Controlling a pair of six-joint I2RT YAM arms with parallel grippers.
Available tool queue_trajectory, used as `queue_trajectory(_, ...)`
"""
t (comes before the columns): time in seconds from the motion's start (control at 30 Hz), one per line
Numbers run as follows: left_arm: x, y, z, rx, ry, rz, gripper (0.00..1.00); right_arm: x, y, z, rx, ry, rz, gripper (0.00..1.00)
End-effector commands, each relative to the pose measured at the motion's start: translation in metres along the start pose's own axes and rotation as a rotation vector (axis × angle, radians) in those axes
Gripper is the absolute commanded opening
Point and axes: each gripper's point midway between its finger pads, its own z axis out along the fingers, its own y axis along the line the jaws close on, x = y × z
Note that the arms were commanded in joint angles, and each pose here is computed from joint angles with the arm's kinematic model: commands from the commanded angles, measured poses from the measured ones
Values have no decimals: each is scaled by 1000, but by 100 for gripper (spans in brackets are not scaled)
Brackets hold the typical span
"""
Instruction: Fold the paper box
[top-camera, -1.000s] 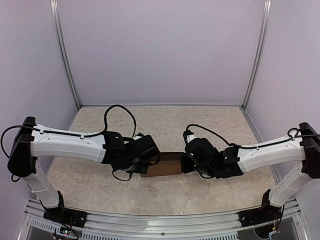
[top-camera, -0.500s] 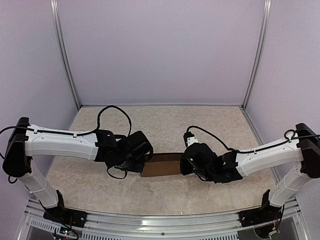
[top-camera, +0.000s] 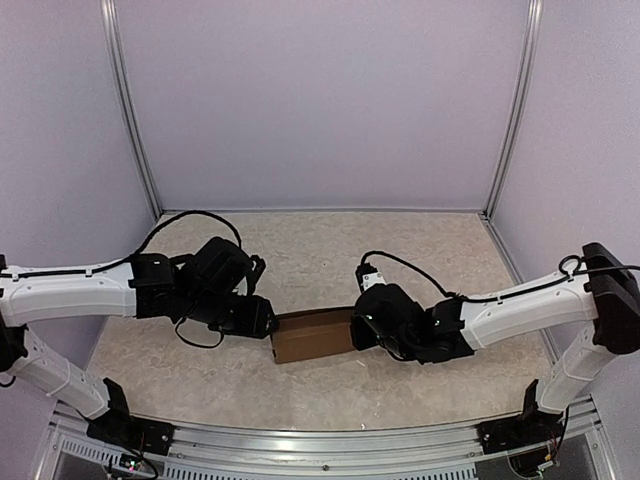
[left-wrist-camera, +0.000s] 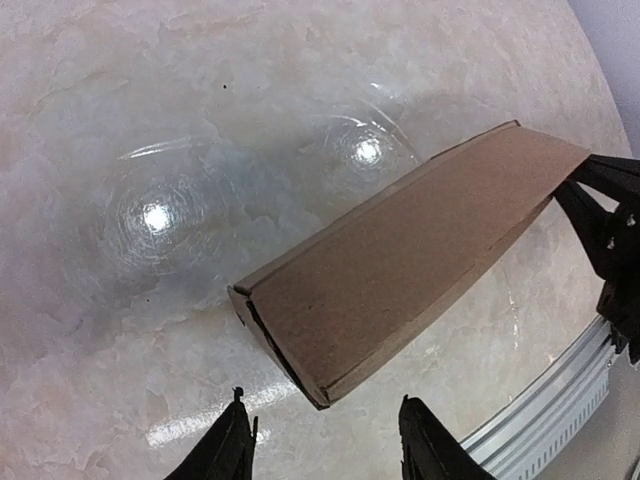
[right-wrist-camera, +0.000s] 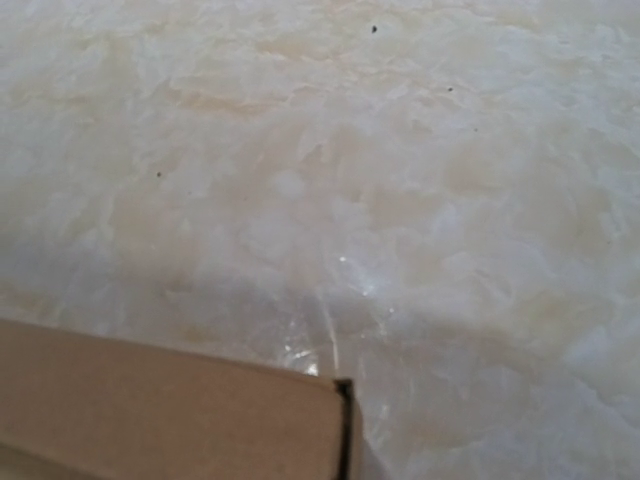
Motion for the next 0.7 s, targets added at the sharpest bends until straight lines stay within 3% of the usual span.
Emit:
queue_trajectory(0.0,-7,-12,-19,136,-20,16,50,41,-5,5,25,145,-112,0)
queue_trajectory(0.23,-31,-12,-35,157,-99,31,49,38,-1,5,4,134,-125,0)
queue_trajectory(0.5,-52,-23,-24,154,-113,62,30,38,2,6,-7,135,-130,0)
queue_trajectory(0.67,-55,-31,-11,165,-91,98,24,37,2,6,-8,134,-128,0)
